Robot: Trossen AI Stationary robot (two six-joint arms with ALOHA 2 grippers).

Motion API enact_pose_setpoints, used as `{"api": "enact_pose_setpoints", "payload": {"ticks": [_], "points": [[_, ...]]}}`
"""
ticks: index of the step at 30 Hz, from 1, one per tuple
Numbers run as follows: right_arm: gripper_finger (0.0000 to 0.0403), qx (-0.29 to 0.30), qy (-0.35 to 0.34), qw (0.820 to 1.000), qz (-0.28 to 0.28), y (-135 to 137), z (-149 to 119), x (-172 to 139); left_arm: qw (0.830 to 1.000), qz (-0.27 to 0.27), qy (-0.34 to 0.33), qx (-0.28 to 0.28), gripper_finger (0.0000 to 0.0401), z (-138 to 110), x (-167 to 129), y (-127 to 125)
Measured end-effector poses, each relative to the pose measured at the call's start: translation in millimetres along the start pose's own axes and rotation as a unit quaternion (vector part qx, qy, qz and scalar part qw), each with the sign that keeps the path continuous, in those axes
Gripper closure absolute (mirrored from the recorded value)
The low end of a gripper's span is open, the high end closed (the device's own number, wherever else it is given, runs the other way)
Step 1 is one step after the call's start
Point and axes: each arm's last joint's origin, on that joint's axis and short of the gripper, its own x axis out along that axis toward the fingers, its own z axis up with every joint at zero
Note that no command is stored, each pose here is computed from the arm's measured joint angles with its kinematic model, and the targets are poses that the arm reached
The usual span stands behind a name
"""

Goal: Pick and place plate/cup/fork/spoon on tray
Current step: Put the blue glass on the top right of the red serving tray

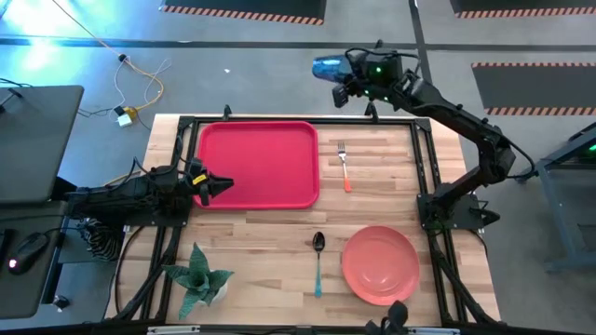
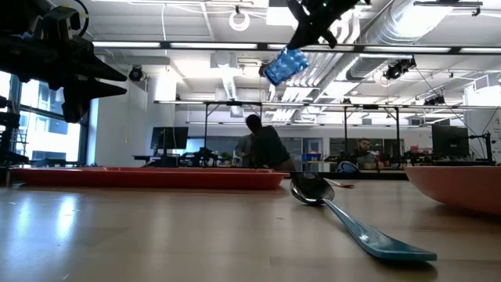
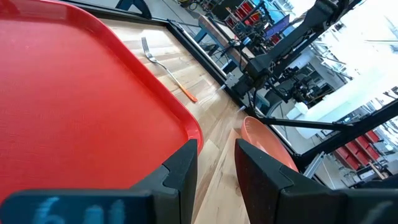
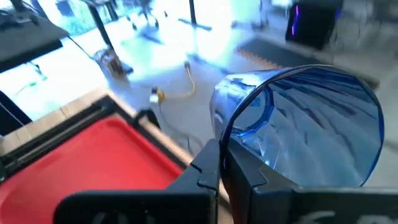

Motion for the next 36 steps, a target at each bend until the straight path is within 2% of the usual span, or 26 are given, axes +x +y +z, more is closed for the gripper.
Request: {"api": "enact_pose_setpoints", "payload": {"ticks": [4,10,15,19,25,32,36], "points": [[0.0403,-0.076,-0.032,0.996,0.017,11.6,4.9,-1.4,1.000,0.000,0.000,0.012,0.0304,0.0,0.0,0.0],[0.0403,-0.172,-0.026,0.984,0.029,21.3,1.8,-2.2,1.000,0.000,0.000,0.017,0.0304,0.0,0.0,0.0],[0.0403,-0.281,0.007,0.959,0.040,28.0,-9.1,7.2,1.000,0.000,0.000,0.017,0.0304,0.0,0.0,0.0],[0.0403,-0.352,0.060,0.931,0.075,34.1,-27.3,24.9,1.000,0.000,0.000,0.017,0.0304,0.0,0.0,0.0],[0.0403,-0.402,0.133,0.900,0.107,44.8,-56.1,52.2,1.000,0.000,0.000,0.017,0.0304,0.0,0.0,0.0],[0.0403,-0.418,0.177,0.881,0.133,59.8,-81.9,76.1,1.000,0.000,0.000,0.017,0.0304,0.0,0.0,0.0],[0.0403,-0.447,0.204,0.857,0.153,68.9,-97.3,85.2,1.000,0.000,0.000,0.017,0.0304,0.0,0.0,0.0]]}}
